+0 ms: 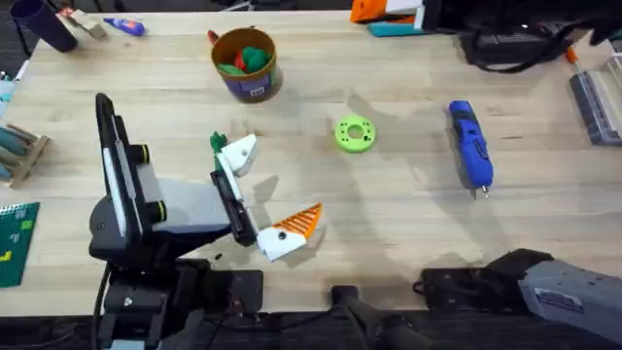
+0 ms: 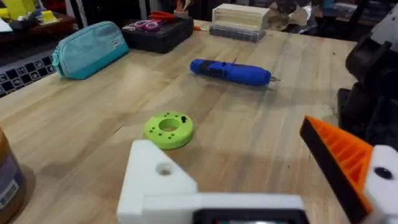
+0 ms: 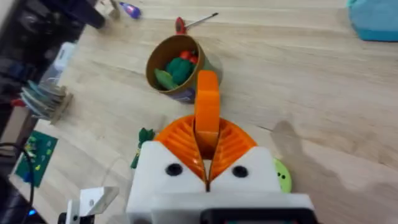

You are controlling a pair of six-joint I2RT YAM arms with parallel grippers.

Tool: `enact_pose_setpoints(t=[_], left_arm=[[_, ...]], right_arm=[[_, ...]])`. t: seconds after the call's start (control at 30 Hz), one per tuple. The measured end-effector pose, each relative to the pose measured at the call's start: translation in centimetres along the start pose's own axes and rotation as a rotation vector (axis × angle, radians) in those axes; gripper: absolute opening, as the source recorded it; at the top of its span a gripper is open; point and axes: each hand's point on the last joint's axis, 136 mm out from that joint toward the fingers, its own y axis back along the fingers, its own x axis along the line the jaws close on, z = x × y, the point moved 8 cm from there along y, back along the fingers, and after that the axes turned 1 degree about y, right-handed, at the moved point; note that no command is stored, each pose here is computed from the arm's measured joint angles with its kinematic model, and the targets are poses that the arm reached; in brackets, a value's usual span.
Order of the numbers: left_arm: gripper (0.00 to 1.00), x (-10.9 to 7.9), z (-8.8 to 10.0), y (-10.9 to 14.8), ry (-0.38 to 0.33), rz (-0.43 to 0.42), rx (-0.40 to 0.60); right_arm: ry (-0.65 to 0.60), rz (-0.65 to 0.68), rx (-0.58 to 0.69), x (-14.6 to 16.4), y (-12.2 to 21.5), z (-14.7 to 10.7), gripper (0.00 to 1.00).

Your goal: Pick up the gripper from the table and insert it into the empty holder that is missing its gripper. Then pick up a screw, insert it into the mounting hole, and use the screwdriver to tighten it. Finally, clean up the table by picking up the vegetable and placing it into the bucket.

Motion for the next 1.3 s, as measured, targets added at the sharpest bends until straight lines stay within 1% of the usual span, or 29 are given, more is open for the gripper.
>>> enact_pose_setpoints(t=[0.1, 0.27, 0.43, 0.67, 0.8, 0.93, 1.13, 1.3], left_arm=[[0.987, 0.0, 0.0, 0.0, 0.0, 0.0, 0.0], [0.987, 0.0, 0.0, 0.0, 0.0, 0.0, 0.0], [0.986, 0.0, 0.0, 0.0, 0.0, 0.0, 0.0], [0.986, 0.0, 0.0, 0.0, 0.0, 0.0, 0.0], [0.986, 0.0, 0.0, 0.0, 0.0, 0.0, 0.0], [0.986, 0.0, 0.0, 0.0, 0.0, 0.0, 0.0], [0.986, 0.0, 0.0, 0.0, 0.0, 0.0, 0.0], [0.987, 0.0, 0.0, 0.0, 0.0, 0.0, 0.0]], right_arm=[[-0.004, 0.065, -0.035, -0.4, -0.6, -0.3, 0.008], [-0.066, 0.153, -0.042, -2.3, -1.3, -1.0, 0.008], [-0.101, 0.336, -0.06, -3.3, -2.0, -2.0, 0.008], [-0.188, 0.552, -0.06, -4.1, -3.2, -5.1, 0.008], [-0.218, 0.665, -0.048, -3.8, -3.4, -5.5, 0.008], [-0.262, 0.759, 0.027, -3.8, -4.5, -6.1, 0.008], [-0.337, 0.895, 0.219, -4.7, -7.2, -8.4, 0.008], [-0.394, 0.972, 0.368, -5.1, -8.2, -10.2, 0.008]])
